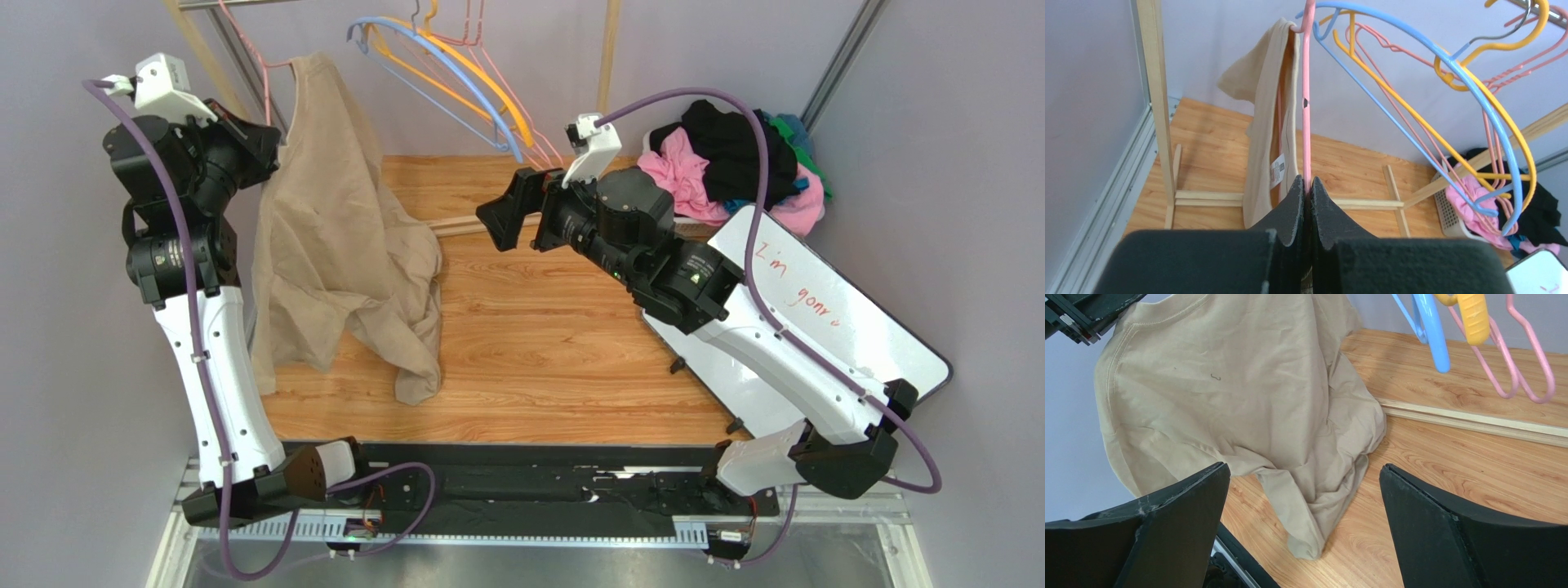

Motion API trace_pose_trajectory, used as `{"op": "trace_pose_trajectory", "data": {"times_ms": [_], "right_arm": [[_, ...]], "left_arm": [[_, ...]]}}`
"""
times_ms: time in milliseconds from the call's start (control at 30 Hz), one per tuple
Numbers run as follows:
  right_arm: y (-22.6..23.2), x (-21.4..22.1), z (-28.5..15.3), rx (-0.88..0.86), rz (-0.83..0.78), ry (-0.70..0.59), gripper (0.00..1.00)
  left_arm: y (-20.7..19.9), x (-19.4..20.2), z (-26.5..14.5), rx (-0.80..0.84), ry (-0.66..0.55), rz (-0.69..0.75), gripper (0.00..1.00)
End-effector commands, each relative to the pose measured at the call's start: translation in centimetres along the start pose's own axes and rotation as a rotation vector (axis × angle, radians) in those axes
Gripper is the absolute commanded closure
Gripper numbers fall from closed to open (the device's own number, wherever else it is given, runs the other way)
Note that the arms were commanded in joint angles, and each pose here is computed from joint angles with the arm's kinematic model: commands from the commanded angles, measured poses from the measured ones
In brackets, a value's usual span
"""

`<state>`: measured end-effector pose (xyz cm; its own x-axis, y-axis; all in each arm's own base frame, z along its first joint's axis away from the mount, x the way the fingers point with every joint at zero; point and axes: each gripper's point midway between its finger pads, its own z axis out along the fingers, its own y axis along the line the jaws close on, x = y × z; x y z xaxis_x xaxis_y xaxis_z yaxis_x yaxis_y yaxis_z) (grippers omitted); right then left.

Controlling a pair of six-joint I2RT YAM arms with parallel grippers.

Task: Place the t-shirt on the hanger
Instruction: Place the hanger at the clothesline.

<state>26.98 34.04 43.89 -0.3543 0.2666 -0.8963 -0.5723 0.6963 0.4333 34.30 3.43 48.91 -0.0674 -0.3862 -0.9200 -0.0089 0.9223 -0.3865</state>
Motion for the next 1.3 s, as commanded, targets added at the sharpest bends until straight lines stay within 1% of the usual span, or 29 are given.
{"op": "trace_pose_trajectory", "data": {"times_ms": [0, 167, 233, 400, 533, 733, 900, 933, 1000, 1033, 1267], "right_arm": [[0.0, -2.0, -1.4, -0.021, -0.006, -0.055, 0.00], [0.0, -1.3, -1.3, -0.028, -0.001, -0.038, 0.00], [-0.1, -1.4, -1.3, -0.028, -0.004, -0.038, 0.00], [-0.5, -0.8, -1.1, -0.023, -0.005, -0.024, 0.00], [-0.5, -0.6, -1.0, -0.028, 0.002, -0.016, 0.00], [-0.4, -0.6, -0.8, -0.032, 0.005, -0.012, 0.00], [-0.5, -0.4, -0.8, -0.031, 0.003, -0.006, 0.00], [-0.6, -0.3, -0.7, -0.030, 0.004, -0.003, 0.00], [-0.7, -0.3, -0.7, -0.030, 0.007, 0.000, 0.00], [-0.6, -0.2, -0.7, -0.031, 0.007, 0.001, 0.00], [-1.0, -0.2, -0.8, -0.028, 0.008, 0.005, 0.00]], "left_arm": [[-1.5, -3.4, -0.3, 0.119, -0.180, 0.130, 1.00], [-0.3, -4.2, 0.3, 0.113, -0.241, 0.158, 1.00], [0.2, -4.1, 0.7, 0.112, -0.245, 0.158, 1.00], [0.0, -4.4, 0.2, 0.131, -0.290, 0.195, 1.00], [0.6, -4.8, -0.1, 0.100, -0.317, 0.215, 1.00], [2.8, -5.6, 0.2, 0.029, -0.342, 0.199, 1.00], [4.0, -5.3, 1.0, 0.016, -0.348, 0.214, 1.00], [4.0, -5.6, 1.1, 0.016, -0.367, 0.231, 1.00], [4.9, -5.0, 1.8, 0.002, -0.353, 0.229, 1.00], [4.7, -5.8, 1.8, 0.009, -0.390, 0.250, 1.00], [6.4, -4.9, 3.9, -0.002, -0.383, 0.247, 1.00]]}}
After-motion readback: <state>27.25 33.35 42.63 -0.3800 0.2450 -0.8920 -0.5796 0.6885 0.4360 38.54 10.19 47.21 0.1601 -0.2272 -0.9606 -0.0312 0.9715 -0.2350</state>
